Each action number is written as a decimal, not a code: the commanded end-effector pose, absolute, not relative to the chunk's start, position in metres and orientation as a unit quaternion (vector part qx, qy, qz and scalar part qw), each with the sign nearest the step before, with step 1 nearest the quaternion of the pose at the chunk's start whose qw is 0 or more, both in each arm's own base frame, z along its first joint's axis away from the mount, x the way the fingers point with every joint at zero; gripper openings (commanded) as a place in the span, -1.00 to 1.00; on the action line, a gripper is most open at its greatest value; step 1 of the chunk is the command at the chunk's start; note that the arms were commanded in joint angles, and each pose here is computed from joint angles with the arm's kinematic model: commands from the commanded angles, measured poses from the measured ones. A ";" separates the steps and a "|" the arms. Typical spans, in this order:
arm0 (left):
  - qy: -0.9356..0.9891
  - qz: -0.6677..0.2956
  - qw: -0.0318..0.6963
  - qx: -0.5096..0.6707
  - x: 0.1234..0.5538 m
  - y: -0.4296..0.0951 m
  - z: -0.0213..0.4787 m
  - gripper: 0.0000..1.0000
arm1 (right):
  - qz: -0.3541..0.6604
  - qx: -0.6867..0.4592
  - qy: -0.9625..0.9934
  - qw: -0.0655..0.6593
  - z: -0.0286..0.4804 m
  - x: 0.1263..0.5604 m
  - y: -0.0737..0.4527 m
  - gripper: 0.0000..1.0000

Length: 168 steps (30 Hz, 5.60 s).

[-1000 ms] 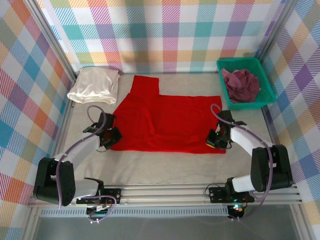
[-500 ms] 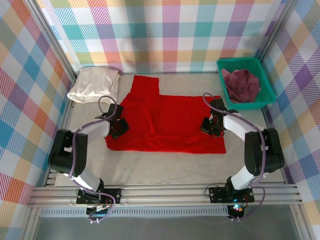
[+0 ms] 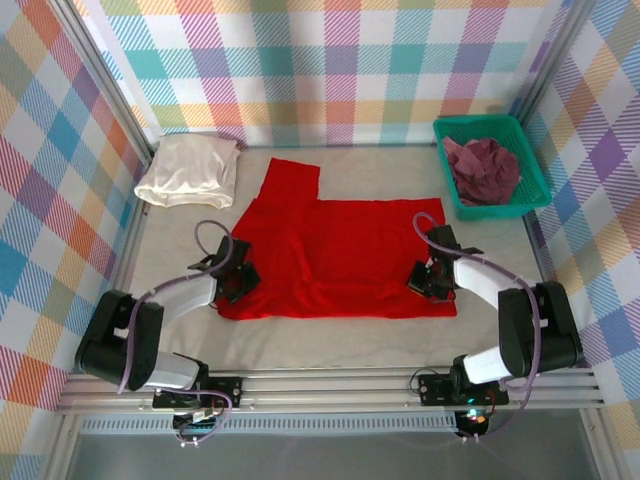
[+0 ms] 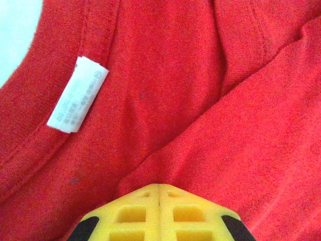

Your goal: Fold and stack the t-shirts

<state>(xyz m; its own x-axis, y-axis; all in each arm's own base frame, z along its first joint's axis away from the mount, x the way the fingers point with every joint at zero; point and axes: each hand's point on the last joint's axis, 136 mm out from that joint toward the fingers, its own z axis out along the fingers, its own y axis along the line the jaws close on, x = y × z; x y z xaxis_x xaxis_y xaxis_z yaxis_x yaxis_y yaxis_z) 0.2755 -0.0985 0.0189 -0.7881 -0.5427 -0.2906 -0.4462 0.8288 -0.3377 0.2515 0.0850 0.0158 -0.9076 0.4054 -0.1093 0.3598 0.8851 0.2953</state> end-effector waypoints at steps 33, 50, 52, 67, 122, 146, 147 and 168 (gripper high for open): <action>0.941 -0.128 0.291 -0.117 0.594 -0.126 0.115 -0.07 | 0.231 0.094 0.919 0.304 0.150 0.401 0.100 -0.42; 0.948 -0.150 0.253 -0.119 0.607 -0.133 0.053 -0.35 | 0.282 0.058 0.902 0.321 0.131 0.375 0.115 -0.40; 0.946 -0.158 0.258 -0.118 0.609 -0.136 0.057 -0.58 | 0.282 0.058 0.902 0.321 0.131 0.376 0.115 -0.40; 0.933 -0.141 0.303 -0.132 0.619 -0.127 0.096 -0.56 | 0.286 0.062 0.901 0.319 0.139 0.373 0.116 -0.40; 0.882 -0.276 0.358 -0.134 0.697 -0.142 0.064 -1.00 | 0.291 0.046 0.903 0.311 0.161 0.369 0.119 -0.39; 0.890 -0.154 0.419 -0.098 0.681 -0.109 0.159 -0.10 | 0.151 0.107 0.960 0.208 0.098 0.459 0.093 -0.34; 0.893 -0.153 0.411 -0.099 0.680 -0.110 0.151 0.01 | 0.158 0.105 0.959 0.211 0.099 0.459 0.095 -0.34; 0.920 -0.208 0.319 -0.090 0.672 -0.160 0.033 -0.07 | 0.269 0.069 0.923 0.268 0.154 0.433 0.120 -0.34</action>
